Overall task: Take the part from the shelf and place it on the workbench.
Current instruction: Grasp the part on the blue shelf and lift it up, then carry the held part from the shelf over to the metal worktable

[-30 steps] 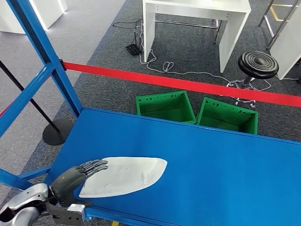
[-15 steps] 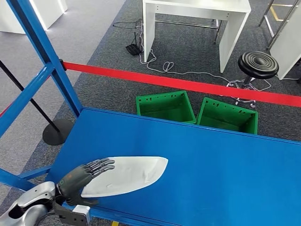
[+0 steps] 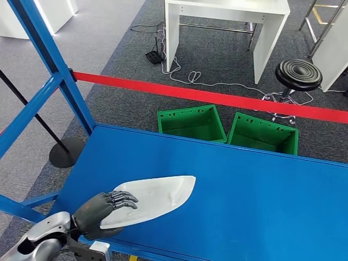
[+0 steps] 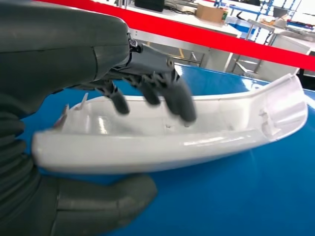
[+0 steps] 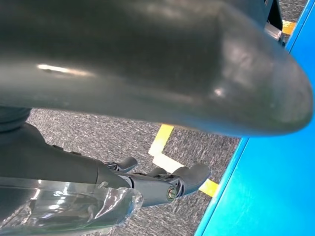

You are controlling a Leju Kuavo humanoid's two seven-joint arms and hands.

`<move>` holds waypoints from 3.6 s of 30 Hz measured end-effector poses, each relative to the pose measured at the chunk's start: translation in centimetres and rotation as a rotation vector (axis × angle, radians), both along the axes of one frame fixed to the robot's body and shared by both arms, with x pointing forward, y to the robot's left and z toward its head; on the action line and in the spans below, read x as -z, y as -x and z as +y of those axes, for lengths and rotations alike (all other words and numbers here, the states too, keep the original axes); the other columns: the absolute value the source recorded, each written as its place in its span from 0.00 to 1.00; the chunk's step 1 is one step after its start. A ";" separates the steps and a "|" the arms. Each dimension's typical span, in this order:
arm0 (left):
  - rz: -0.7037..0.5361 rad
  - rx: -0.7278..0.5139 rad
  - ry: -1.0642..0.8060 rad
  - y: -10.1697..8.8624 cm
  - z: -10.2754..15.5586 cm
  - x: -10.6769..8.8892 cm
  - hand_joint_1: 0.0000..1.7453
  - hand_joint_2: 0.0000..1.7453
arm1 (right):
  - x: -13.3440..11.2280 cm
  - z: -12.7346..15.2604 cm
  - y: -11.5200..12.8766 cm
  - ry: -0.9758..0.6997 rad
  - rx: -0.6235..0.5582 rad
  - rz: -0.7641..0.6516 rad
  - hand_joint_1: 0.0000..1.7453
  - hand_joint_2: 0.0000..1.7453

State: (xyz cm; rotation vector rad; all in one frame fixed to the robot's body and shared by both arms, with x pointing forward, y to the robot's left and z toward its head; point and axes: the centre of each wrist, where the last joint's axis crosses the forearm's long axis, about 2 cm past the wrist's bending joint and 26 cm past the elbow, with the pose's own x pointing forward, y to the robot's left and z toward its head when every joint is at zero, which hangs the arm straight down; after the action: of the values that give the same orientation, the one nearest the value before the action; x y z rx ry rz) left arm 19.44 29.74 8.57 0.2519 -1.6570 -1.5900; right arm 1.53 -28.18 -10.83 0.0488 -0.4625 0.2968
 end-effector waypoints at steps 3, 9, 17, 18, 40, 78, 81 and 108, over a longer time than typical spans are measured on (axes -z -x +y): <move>-0.001 0.004 0.001 0.1 -0.2 0.1 1.00 1.00 | 0.0 0.0 0.0 0.000 -0.002 0.002 0.00 0.00; -0.007 0.002 0.004 0.1 -0.5 0.1 1.00 1.00 | 0.0 0.1 -0.1 0.003 -0.004 0.001 0.00 0.00; -0.014 -0.005 0.010 0.0 -0.8 0.0 1.00 1.00 | 0.0 0.2 -0.2 0.003 -0.009 0.000 0.00 0.00; -0.014 -0.005 0.011 0.0 -0.8 0.0 1.00 1.00 | 0.0 0.2 -0.2 0.003 -0.009 0.000 0.00 0.00; -0.121 -0.100 0.136 0.9 -2.1 -1.0 0.97 1.00 | 0.0 0.0 0.6 0.008 0.028 0.021 0.00 0.00; -0.367 -0.178 0.396 5.1 -5.8 -6.3 0.97 1.00 | -8.4 1.6 -5.8 -0.306 0.271 -0.650 0.00 0.00; -0.358 -0.179 0.394 5.3 -5.8 -6.2 0.97 1.00 | -8.3 1.8 -5.2 -0.317 0.279 -0.633 0.00 0.00; -0.372 -0.217 0.380 6.2 -5.3 -6.0 0.97 1.00 | -11.6 -1.4 -9.9 -0.129 0.187 -0.818 0.00 0.00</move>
State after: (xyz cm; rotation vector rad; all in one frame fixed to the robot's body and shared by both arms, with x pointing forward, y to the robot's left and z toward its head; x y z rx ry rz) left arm 13.21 24.46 14.56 0.5323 -2.0964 -1.0846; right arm 11.48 -29.60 0.75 0.0070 -1.2906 0.0889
